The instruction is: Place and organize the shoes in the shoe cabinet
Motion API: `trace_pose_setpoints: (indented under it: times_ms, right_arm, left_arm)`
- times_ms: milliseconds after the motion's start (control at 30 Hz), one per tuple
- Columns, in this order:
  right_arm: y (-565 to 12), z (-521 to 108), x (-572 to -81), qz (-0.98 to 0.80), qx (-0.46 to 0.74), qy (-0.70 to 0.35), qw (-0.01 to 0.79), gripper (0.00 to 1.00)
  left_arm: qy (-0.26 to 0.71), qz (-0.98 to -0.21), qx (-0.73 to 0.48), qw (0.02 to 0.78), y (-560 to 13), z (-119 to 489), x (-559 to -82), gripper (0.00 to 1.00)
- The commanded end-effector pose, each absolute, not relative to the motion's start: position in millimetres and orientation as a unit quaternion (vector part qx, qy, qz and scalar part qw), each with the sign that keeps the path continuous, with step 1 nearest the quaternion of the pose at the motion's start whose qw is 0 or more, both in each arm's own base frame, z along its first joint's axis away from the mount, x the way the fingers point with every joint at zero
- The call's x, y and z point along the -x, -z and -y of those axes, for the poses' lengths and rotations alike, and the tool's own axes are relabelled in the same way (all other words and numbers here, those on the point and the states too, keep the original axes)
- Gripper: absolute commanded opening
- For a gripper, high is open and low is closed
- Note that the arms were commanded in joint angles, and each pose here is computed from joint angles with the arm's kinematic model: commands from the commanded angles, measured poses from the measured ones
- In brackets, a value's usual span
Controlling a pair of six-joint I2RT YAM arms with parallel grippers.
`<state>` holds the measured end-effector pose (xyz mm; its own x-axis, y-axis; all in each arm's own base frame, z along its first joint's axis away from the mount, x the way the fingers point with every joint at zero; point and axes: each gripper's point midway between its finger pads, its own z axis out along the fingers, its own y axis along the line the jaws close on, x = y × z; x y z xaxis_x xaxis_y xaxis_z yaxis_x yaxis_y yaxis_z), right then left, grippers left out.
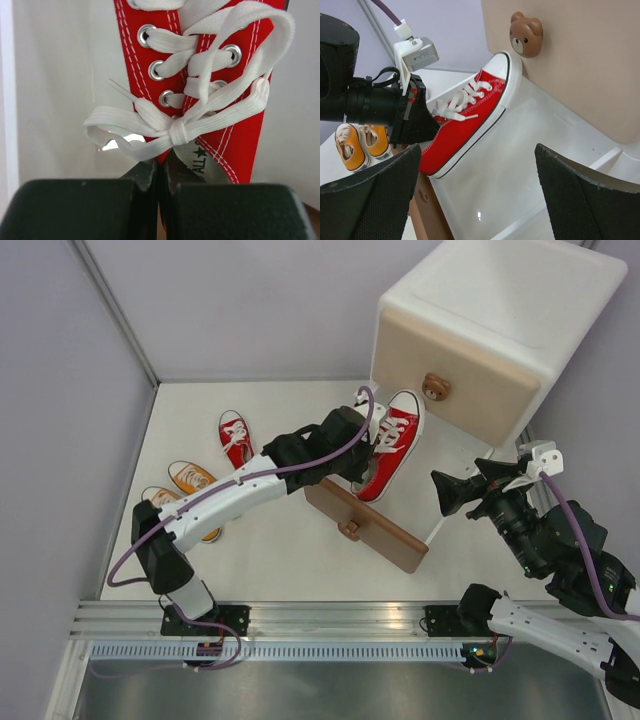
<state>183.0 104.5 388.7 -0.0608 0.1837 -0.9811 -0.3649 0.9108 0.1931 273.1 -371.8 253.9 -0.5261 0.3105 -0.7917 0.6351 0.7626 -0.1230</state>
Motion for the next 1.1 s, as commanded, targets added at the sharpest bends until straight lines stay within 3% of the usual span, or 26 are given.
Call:
trace_pose_setpoints:
  times_ms: [0,567,1067]
  right_arm:
    - [-389,-101,-185,-0.699,0.058,-0.193,0.686,0.98]
    - [-385,-111,-186,-0.698,0.063,-0.206,0.682,0.98]
    - [-386,-108,-187,-0.698,0.058,-0.203,0.684,0.98]
  left_arm:
    - [0.247,-0.831,-0.272,0.418,-285,371,-259,0.02]
    - [0.224,-0.855,-0.297,0.361,-275,339,-224,0.02]
    - [0.232,-0.853,-0.31,0.351,-263,405,-261,0.02]
